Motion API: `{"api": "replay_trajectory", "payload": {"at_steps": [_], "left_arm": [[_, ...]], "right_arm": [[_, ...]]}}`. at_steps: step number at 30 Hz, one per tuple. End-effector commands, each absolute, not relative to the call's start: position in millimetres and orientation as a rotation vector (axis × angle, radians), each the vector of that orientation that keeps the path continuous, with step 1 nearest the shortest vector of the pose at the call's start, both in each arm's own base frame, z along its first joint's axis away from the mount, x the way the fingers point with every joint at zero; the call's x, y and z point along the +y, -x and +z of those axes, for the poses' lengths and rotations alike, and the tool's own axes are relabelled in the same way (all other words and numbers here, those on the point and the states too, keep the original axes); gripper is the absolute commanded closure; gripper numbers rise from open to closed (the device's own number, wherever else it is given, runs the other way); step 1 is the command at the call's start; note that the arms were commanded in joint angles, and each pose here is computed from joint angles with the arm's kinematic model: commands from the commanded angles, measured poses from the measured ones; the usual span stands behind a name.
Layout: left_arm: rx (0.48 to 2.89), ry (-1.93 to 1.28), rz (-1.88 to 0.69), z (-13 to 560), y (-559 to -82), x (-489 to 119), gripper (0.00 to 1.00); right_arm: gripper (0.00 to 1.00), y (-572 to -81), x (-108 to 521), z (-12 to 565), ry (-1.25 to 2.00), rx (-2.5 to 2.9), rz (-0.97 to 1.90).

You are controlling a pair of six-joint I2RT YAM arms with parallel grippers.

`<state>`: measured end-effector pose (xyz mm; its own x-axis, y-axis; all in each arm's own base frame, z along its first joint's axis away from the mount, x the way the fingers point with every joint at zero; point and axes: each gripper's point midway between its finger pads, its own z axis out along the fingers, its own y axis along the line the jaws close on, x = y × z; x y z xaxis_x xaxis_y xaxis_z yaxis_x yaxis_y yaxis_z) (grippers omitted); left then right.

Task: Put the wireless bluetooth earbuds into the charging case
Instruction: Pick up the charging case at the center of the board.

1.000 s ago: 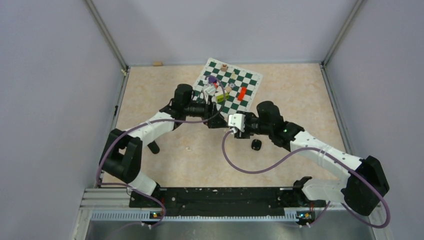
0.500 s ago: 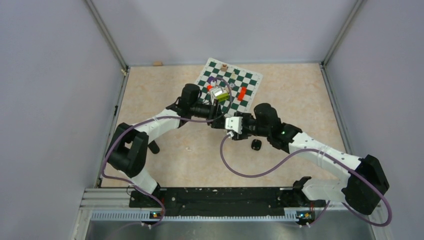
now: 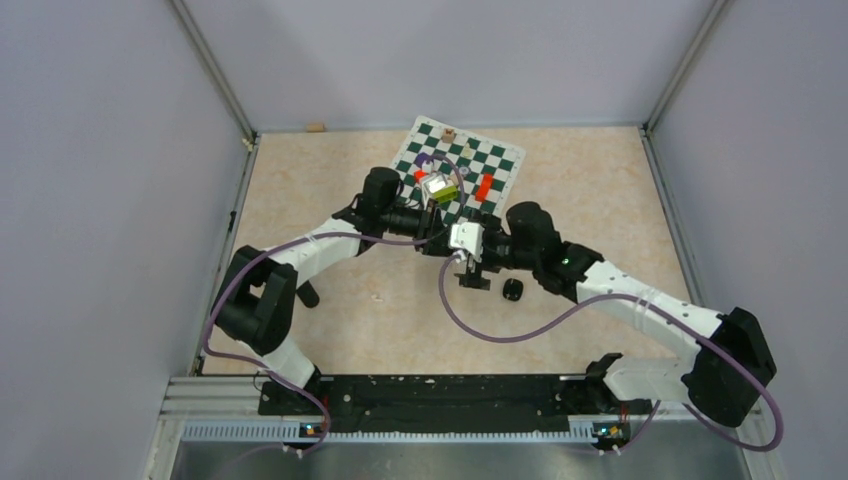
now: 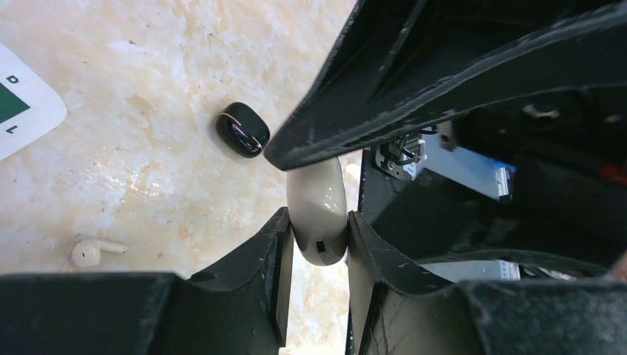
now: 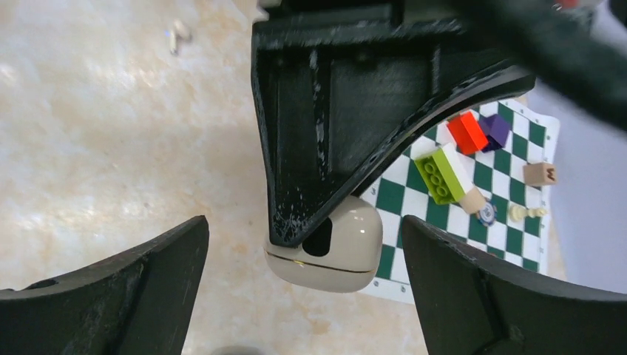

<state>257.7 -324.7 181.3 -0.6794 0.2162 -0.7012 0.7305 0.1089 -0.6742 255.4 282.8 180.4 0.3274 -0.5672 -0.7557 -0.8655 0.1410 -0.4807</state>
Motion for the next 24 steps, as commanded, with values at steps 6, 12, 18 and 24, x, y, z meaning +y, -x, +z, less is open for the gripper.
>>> {"api": "replay_trajectory", "payload": {"at_steps": [6, 12, 18, 24], "left_arm": [[1.7, -1.045, -1.563, 223, -244, -319, 0.78], [1.451, -0.969, -1.487, 261, -243, -310, 0.79], [1.281, -0.771, -1.498, 278, -238, -292, 0.76], [1.32, -0.704, -1.505, 269, -247, -292, 0.76]], "right_arm": [[0.01, -246, 263, 325, 1.156, 1.287, 0.988], [0.04, -253, 245, 340, 0.915, 1.278, 1.207], [0.16, -251, 252, 330, 0.743, 1.222, 1.45], [0.19, -252, 264, 307, 0.74, 1.261, 1.434]]}}
